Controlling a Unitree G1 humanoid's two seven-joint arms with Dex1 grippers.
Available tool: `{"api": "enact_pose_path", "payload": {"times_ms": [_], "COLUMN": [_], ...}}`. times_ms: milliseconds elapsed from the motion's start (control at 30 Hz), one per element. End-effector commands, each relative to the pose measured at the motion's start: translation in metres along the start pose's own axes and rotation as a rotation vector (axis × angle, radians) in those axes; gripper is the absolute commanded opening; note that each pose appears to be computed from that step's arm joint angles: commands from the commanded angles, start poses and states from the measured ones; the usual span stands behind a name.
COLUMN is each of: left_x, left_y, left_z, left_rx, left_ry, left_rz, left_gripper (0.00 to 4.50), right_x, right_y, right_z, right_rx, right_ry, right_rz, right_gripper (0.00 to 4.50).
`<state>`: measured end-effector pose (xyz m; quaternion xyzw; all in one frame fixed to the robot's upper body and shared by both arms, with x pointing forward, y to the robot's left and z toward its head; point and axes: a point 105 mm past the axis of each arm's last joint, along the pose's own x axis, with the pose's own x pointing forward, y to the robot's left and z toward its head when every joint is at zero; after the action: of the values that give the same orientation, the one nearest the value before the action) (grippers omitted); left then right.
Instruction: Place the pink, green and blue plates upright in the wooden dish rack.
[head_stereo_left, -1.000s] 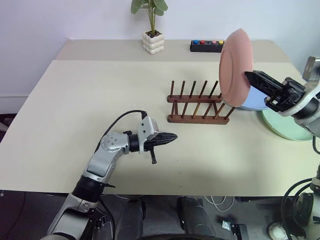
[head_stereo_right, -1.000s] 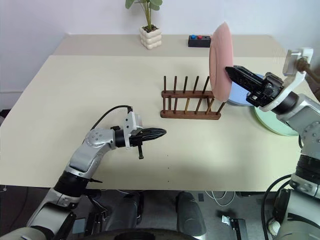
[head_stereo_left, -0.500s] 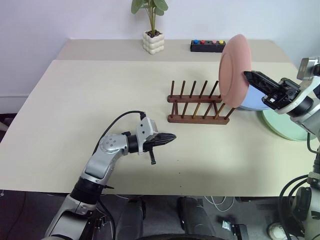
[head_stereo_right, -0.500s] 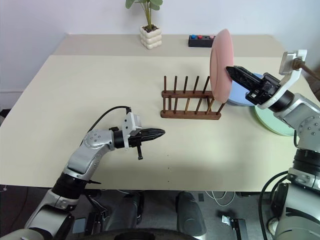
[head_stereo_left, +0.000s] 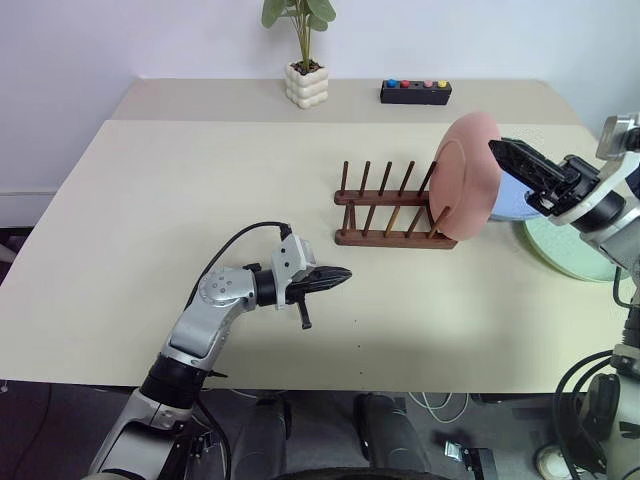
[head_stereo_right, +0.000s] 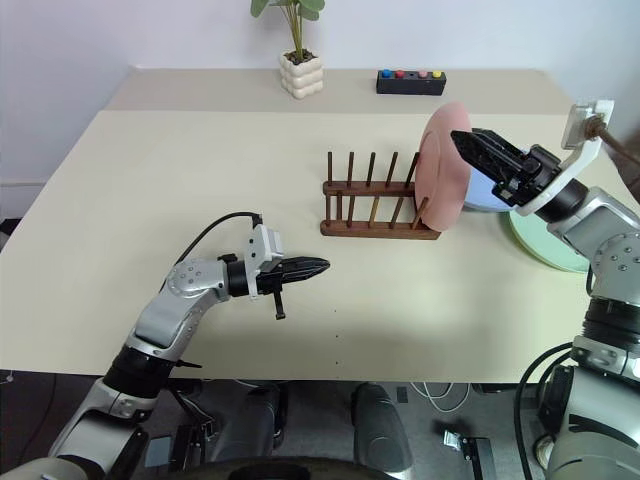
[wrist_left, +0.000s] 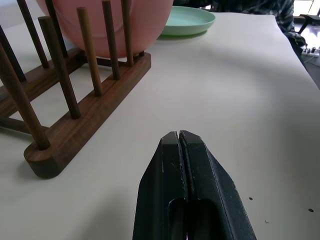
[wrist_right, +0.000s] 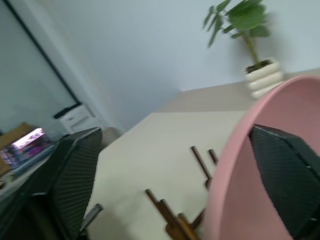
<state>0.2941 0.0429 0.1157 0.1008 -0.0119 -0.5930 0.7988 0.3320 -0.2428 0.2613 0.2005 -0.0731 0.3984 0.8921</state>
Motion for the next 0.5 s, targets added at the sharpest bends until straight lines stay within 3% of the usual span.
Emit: {"api": "enact_pose_path", "payload": {"times_ms": [33, 267, 367, 500], "left_x": [0.000, 0.000, -0.001, -0.002], "left_y": [-0.001, -0.002, -0.002, -0.003], "left_z": [0.014, 0.015, 0.014, 0.014], "left_rx": [0.034, 0.032, 0.030, 0.028], "left_ry": [-0.044, -0.045, -0.045, -0.043], "left_rz": [-0.009, -0.005, 0.001, -0.002], "left_gripper": [0.00, 0.00, 0.00, 0.00], "right_x": [-0.002, -0.021, -0.045, -0.076], "right_y": [0.001, -0.007, -0.015, -0.032], "right_z": [0.030, 0.069, 0.073, 0.058], "right_rx": [-0.123, -0.343, -0.509, -0.617], "right_ry": [-0.106, -0.211, -0.116, 0.089], "right_rz": [-0.025, -0.191, -0.324, -0.460], "right_gripper": [4.43, 4.43, 4.43, 4.43]}}
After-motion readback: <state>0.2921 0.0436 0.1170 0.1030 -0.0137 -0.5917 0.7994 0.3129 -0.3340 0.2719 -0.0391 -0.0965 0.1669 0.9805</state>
